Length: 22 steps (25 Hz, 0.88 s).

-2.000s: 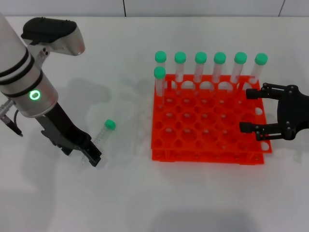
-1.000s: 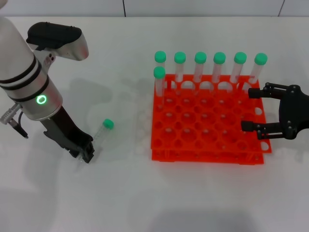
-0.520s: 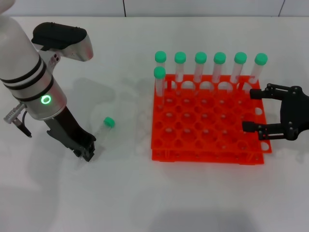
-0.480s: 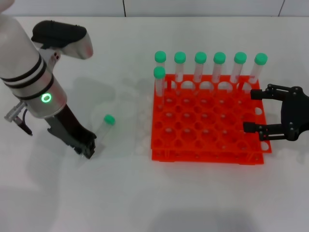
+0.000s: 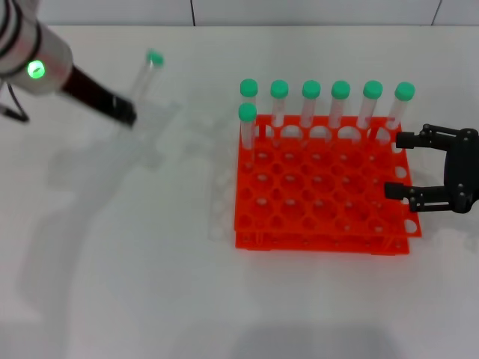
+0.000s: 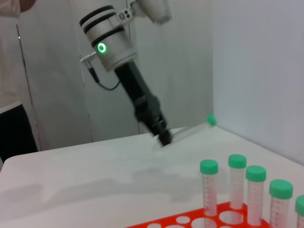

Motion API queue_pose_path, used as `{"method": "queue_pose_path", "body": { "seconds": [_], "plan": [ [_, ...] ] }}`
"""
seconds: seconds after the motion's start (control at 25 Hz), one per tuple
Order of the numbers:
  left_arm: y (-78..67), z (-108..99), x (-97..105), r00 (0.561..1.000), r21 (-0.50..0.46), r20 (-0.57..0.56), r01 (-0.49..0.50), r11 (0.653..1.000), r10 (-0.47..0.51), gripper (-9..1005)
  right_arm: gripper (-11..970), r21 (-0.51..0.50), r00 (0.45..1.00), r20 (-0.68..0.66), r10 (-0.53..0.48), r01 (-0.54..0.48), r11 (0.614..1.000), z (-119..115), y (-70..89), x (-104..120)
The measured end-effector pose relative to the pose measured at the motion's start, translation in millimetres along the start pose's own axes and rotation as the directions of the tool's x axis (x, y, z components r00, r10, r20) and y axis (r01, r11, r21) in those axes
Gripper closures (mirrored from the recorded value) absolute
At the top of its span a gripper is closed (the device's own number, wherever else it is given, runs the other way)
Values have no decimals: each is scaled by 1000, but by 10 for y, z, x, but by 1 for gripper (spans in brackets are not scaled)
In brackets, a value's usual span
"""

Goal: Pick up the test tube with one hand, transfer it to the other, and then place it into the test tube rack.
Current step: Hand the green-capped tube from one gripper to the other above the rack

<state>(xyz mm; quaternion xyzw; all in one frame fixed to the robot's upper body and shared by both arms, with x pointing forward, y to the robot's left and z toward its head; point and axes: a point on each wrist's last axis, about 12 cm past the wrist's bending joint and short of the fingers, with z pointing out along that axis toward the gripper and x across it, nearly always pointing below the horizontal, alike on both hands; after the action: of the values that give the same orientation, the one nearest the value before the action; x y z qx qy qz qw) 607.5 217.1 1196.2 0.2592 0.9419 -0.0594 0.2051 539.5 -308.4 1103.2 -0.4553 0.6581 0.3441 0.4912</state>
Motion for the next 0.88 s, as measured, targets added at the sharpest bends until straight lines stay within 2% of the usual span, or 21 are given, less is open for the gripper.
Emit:
{"method": "queue_pose_path", "body": {
  "seconds": [0.12, 0.2, 0.32, 0.44, 0.64, 0.76, 0.88],
  "plan": [
    [31, -69, -64, 990, -43, 133, -46, 998, 52, 799, 90, 5, 1000, 9, 2, -2, 1000, -18, -1, -4],
    [15, -82, -101, 968, -61, 228, -96, 994, 107, 799, 90, 6, 1000, 10, 2, -2, 1000, -20, -2, -5],
    [-14, -78, -112, 908, -63, 382, -163, 985, 174, 799, 90, 10, 1000, 14, 2, -2, 1000, -21, -2, -7],
    [-81, -83, -117, 818, -8, 541, -228, 974, 196, 799, 90, 12, 1000, 22, 2, -2, 1000, -10, 3, -7],
    [-151, -6, -80, 703, 120, 693, -331, 936, 159, 799, 90, 11, 999, 38, 2, -3, 1000, -3, 15, -15],
    [-161, 87, -37, 668, 182, 732, -382, 906, 135, 799, 89, 7, 999, 50, 2, -2, 1000, -6, 24, -27],
    [-142, 198, 1, 642, 263, 759, -453, 852, 107, 799, 89, 9, 998, 60, 0, 0, 1000, -7, 23, -38]
  ]
}}
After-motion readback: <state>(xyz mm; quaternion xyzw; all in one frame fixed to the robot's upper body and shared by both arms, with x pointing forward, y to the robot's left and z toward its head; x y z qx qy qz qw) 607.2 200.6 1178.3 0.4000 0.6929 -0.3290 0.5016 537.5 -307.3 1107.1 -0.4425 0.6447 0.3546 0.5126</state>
